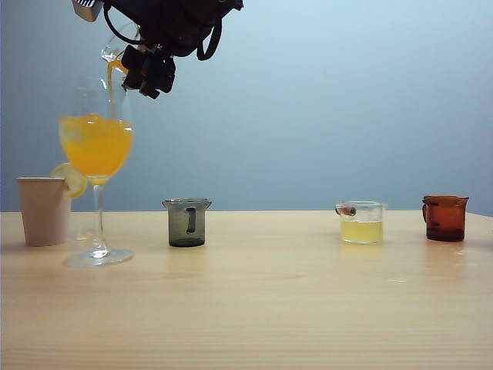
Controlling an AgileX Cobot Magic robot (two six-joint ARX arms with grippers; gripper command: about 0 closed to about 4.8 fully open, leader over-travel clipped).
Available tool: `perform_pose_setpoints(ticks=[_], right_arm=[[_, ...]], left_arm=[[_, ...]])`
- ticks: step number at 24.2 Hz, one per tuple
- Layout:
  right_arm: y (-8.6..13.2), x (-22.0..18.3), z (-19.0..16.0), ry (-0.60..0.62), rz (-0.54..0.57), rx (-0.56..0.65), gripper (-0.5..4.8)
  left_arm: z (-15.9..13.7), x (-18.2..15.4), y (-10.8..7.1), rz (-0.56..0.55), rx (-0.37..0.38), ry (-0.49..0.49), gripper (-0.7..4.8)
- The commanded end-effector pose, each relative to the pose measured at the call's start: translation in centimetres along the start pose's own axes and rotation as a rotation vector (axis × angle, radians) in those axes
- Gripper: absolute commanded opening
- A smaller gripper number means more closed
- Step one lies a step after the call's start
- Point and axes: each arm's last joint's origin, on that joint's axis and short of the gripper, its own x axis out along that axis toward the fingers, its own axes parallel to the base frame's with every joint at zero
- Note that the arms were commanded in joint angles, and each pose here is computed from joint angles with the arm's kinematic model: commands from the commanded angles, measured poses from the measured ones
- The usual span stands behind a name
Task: Pick up the second measuring cup from the left, pour the orange juice inside into the goblet, and finally put the measuring cup back in its original place.
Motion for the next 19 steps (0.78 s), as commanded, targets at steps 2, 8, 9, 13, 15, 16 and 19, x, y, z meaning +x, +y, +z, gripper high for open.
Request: perform_pose_setpoints(ticks=[2, 8, 9, 13, 15, 16, 19], right_arm=[[-0.61, -0.23, 0.44, -0.018, -0.036, -0.010, 2.11], [-0.60, -0.23, 0.46, -0.019, -0.037, -0.032, 2.11], [-0.60, -0.23, 0.46, -0.019, -0.036, -0.032, 2.11], [-0.61, -0.23, 0.44, -0.018, -0.037, -0.035, 2.11], [-0.60, -0.23, 0.44, -0.017, -0.036, -0.055, 2.11], [-0.60, -0.23, 0.44, -0.017, -0.036, -0.062, 2.11], [-0.59, -0.23, 0.45, -0.018, -0.036, -0.062, 2.11]], left_arm=[[0.22, -0.11, -0.03, -0.005, -0.002, -0.019, -0.03], [0.22, -0.11, -0.03, -0.005, -0.002, -0.019, -0.03], [0.22, -0.11, -0.03, -0.005, -0.002, -0.019, -0.03], [0.22, -0.11, -0.03, -0.005, -0.002, -0.019, -0.03], [0.22, -0.11, -0.03, -0.005, -0.002, -0.019, -0.03], [0.22, -0.11, -0.03, -0.005, -0.002, -0.019, -0.03], [0.22, -0.11, -0.03, -0.005, -0.002, -0.019, -0.03]])
